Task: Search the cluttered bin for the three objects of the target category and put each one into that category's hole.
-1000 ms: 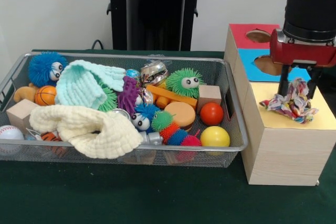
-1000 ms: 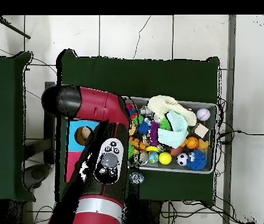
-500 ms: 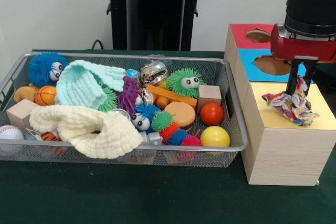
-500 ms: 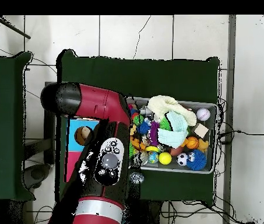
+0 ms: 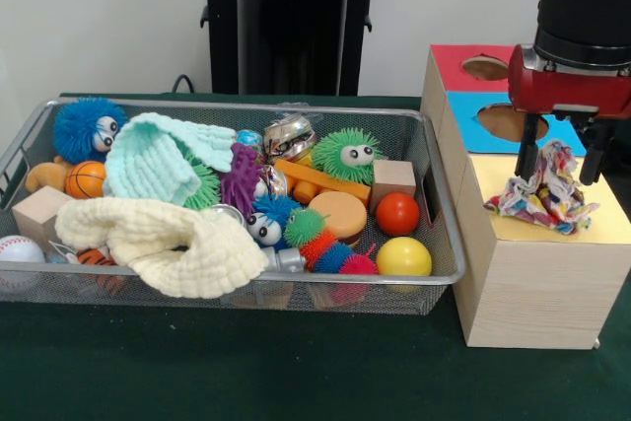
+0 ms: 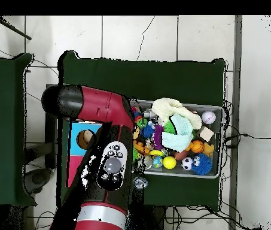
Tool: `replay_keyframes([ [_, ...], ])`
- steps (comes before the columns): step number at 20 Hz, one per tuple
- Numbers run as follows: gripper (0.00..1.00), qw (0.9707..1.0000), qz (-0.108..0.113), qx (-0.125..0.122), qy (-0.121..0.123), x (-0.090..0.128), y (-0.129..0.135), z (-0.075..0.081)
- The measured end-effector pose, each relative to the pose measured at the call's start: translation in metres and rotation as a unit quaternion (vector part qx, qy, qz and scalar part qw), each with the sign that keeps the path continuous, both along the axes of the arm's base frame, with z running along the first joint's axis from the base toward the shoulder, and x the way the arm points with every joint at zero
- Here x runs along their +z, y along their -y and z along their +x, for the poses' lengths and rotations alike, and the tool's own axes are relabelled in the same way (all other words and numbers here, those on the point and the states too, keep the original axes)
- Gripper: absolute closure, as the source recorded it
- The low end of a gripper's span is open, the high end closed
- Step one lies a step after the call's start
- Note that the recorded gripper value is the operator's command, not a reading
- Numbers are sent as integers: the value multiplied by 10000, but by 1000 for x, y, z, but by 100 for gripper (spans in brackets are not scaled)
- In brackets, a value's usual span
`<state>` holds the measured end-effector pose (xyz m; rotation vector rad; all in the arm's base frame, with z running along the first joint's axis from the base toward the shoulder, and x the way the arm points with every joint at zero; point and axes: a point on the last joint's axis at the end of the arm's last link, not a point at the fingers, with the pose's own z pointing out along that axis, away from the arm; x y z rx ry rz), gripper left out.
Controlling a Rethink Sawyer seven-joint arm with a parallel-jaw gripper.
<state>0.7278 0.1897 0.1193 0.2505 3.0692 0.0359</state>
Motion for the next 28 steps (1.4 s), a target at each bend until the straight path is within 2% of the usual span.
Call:
replay_keyframes([
  [7, 0, 10000, 10, -1, -41, 0, 0, -1],
  [14, 0, 9989, 116, 47, -444, 8, -4, -5],
  [15, 0, 9980, 164, 77, -603, 14, -7, -6],
  [18, 0, 9969, 215, 110, -749, 24, -9, -6],
  [20, 0, 9958, 265, 151, -865, 39, -12, -4],
  [24, 0, 9956, 290, 198, -865, 59, -14, 2],
  [27, 0, 9961, 298, 218, -806, 70, -14, 7],
  [28, 0, 9965, 299, 235, -749, 80, -14, 11],
])
